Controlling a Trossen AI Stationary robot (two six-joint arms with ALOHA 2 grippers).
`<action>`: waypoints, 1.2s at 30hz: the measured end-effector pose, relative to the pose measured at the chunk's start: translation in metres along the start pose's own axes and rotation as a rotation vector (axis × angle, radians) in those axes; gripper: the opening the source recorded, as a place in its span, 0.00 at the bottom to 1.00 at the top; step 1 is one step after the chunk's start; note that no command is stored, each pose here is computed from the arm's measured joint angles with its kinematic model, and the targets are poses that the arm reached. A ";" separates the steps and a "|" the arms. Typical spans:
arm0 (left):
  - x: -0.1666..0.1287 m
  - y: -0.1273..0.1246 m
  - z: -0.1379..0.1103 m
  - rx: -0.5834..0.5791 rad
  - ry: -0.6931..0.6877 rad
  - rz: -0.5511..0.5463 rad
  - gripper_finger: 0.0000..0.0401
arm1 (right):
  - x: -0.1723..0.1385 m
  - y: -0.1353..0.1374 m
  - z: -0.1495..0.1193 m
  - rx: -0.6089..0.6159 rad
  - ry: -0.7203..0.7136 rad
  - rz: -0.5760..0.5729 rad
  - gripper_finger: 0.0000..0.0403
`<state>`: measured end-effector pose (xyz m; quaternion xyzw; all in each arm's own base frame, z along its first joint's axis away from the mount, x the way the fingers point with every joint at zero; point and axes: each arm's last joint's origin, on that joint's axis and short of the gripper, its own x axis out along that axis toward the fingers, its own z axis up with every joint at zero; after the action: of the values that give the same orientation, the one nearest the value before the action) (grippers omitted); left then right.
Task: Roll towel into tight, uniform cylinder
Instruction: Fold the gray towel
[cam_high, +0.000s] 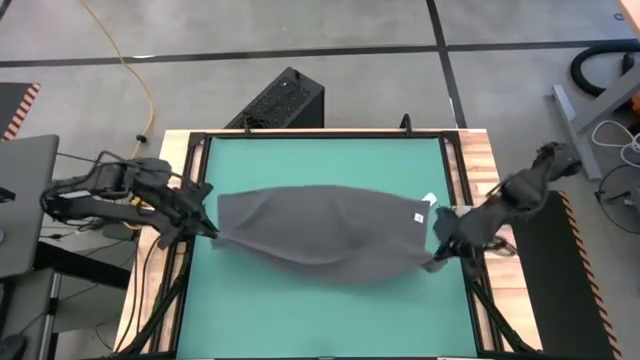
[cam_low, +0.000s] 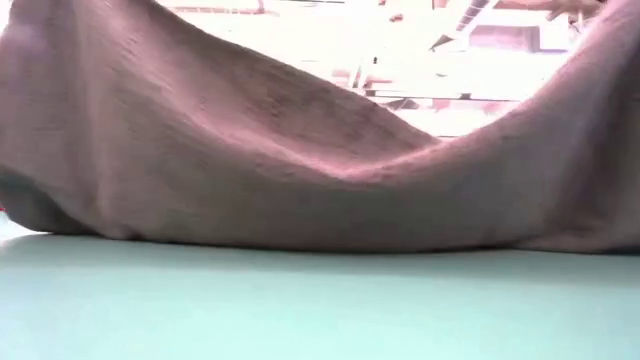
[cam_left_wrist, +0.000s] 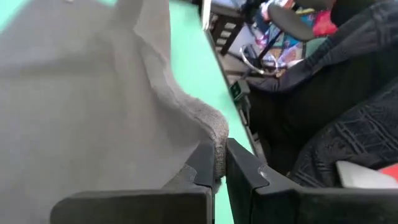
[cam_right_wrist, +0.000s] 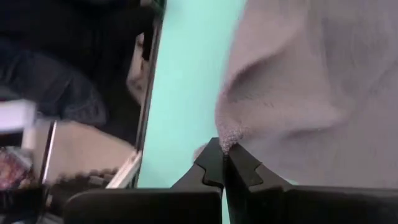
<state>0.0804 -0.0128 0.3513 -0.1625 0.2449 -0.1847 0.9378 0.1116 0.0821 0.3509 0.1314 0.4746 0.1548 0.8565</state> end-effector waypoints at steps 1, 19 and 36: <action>-0.004 -0.002 0.001 0.028 -0.020 -0.006 0.00 | 0.000 0.000 0.000 -0.006 -0.008 -0.012 0.04; -0.065 -0.011 -0.013 0.095 -0.186 0.496 0.00 | -0.035 -0.040 -0.012 0.072 -0.177 -0.343 0.04; -0.002 0.042 -0.061 -0.086 0.031 0.933 0.00 | 0.075 -0.119 -0.040 0.165 0.426 -0.742 0.05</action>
<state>0.0587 0.0122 0.2852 -0.0709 0.3131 0.2645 0.9094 0.1316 0.0049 0.2278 -0.0149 0.6667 -0.1784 0.7235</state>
